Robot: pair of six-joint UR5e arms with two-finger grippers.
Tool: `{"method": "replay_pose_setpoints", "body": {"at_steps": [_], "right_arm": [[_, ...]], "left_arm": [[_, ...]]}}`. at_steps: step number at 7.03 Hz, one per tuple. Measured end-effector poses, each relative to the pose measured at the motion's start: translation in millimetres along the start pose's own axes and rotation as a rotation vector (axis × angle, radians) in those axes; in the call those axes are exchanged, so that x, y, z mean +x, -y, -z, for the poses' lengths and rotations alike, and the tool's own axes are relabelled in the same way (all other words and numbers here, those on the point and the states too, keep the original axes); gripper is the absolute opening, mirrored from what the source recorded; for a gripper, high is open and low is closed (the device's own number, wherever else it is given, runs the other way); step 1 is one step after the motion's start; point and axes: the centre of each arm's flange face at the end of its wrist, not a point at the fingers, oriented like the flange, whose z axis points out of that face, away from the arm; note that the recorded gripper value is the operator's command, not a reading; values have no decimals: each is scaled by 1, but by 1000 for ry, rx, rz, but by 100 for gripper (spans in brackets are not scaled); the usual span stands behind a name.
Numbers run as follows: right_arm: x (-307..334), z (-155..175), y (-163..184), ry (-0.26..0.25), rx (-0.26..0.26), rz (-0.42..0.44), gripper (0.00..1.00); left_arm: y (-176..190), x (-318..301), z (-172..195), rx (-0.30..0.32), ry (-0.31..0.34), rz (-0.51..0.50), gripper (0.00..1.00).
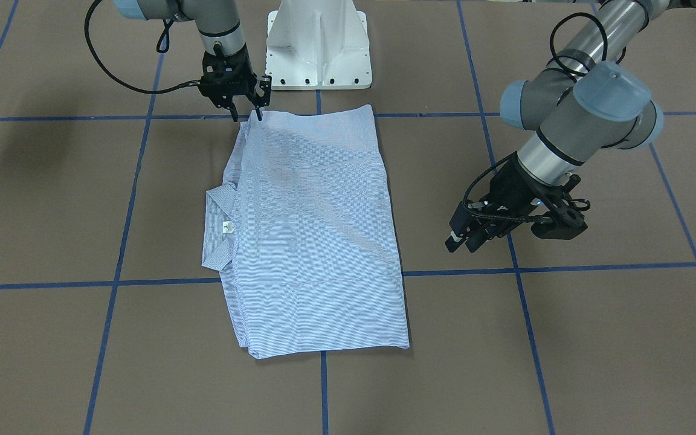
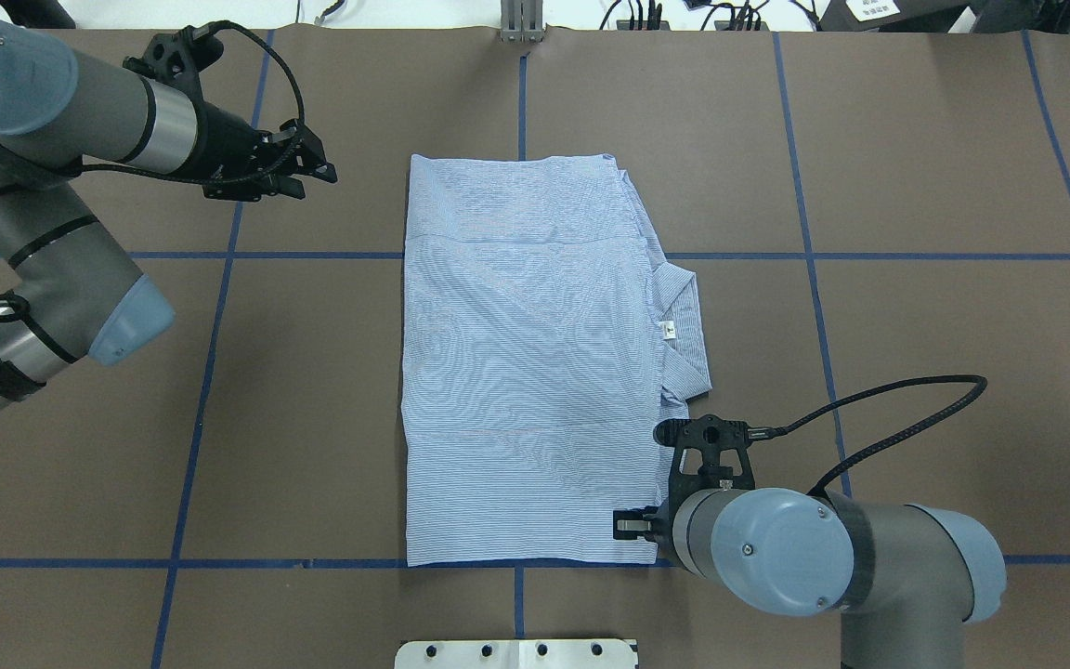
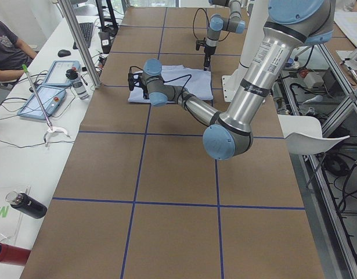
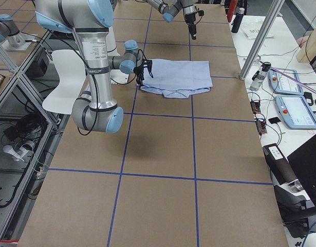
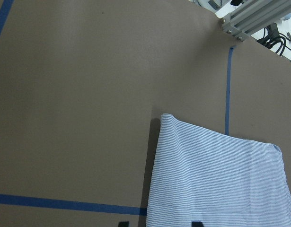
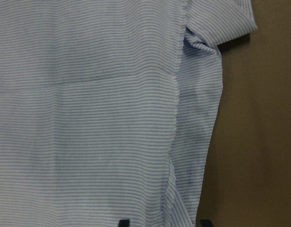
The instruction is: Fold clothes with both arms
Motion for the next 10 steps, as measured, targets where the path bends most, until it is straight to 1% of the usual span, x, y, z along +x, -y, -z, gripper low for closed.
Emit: {"method": "replay_pose_setpoints", "body": {"at_steps": [1,3,4,5,7,8,10], "right_arm": [[-1,2,0,6,3,-108,78],[-2,2,2,13,16,-375,75],[-2,0,3,16,29,-486,73],[-3,-5,3,17,36,-555,71],[-1,-19,4,40,36,-631,71],[1,-23,4,45,36,-653,71],[6,-28,4,39,38,-669,72]], "left_arm": [[0,0,0,1,1,0,54],[0,-1,-2,5,4,0,54],[1,-1,-2,9,4,0,54],[1,-1,-2,11,5,0,54],[1,0,-1,12,4,-1,54],[1,0,-1,13,4,-1,54],[0,0,-1,13,3,-2,54]]}}
